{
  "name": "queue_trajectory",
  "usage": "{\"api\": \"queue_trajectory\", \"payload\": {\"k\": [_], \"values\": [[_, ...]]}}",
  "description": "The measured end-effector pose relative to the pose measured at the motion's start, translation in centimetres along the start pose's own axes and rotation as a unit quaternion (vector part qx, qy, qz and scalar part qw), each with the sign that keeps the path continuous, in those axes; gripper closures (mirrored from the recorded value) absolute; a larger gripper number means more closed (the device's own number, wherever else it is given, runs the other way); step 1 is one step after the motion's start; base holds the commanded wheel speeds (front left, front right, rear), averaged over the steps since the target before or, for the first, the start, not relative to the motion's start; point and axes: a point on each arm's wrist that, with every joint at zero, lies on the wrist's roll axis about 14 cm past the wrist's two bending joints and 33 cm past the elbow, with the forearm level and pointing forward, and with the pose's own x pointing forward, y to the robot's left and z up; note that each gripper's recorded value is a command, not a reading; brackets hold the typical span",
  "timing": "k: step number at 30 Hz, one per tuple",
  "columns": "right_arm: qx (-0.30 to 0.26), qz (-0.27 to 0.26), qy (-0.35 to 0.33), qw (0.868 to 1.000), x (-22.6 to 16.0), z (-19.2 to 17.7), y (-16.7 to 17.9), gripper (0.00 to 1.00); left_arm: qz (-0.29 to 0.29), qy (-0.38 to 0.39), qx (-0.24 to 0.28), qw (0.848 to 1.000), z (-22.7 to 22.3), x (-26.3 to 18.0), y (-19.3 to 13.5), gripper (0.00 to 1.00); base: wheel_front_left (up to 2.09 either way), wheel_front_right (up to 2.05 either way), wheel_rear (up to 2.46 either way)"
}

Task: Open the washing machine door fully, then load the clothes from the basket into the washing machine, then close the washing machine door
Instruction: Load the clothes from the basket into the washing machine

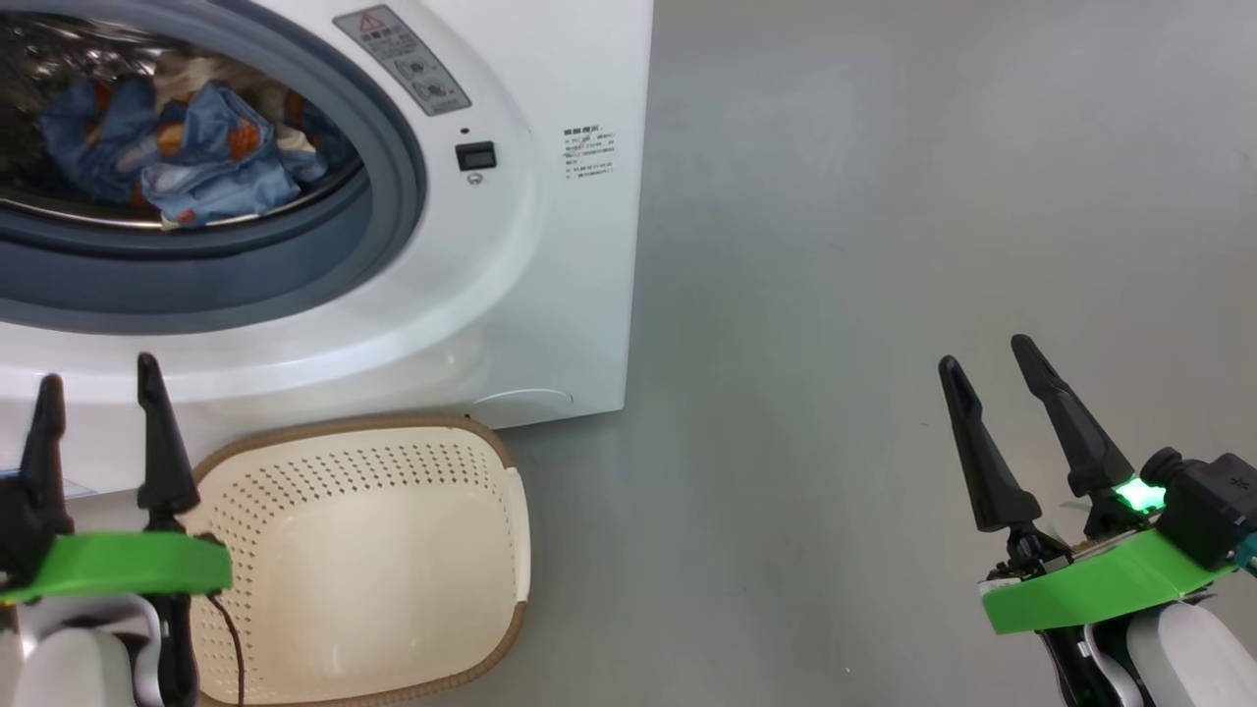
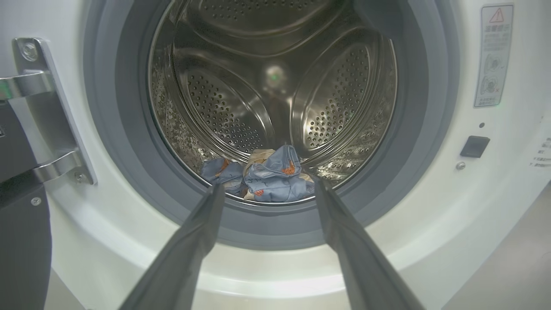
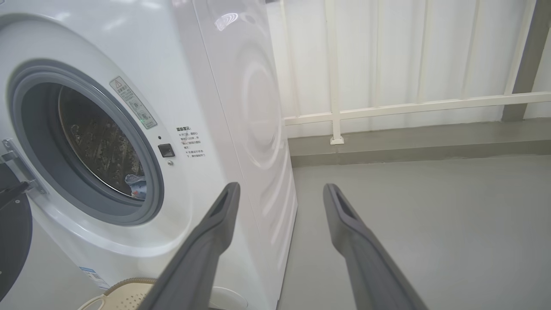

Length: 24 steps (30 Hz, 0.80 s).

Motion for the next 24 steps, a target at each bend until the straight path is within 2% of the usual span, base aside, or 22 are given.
{"api": "queue_trajectory", "payload": {"k": [24], "values": [[0.005, -0.019, -0.005, 1.0, -2.2, 0.5, -0.5, 0.0, 0.016, -0.004, 0.008, 1.0, 0.6, -6.3, 1.3, 0.0, 0.0, 0.0, 0.0]]}}
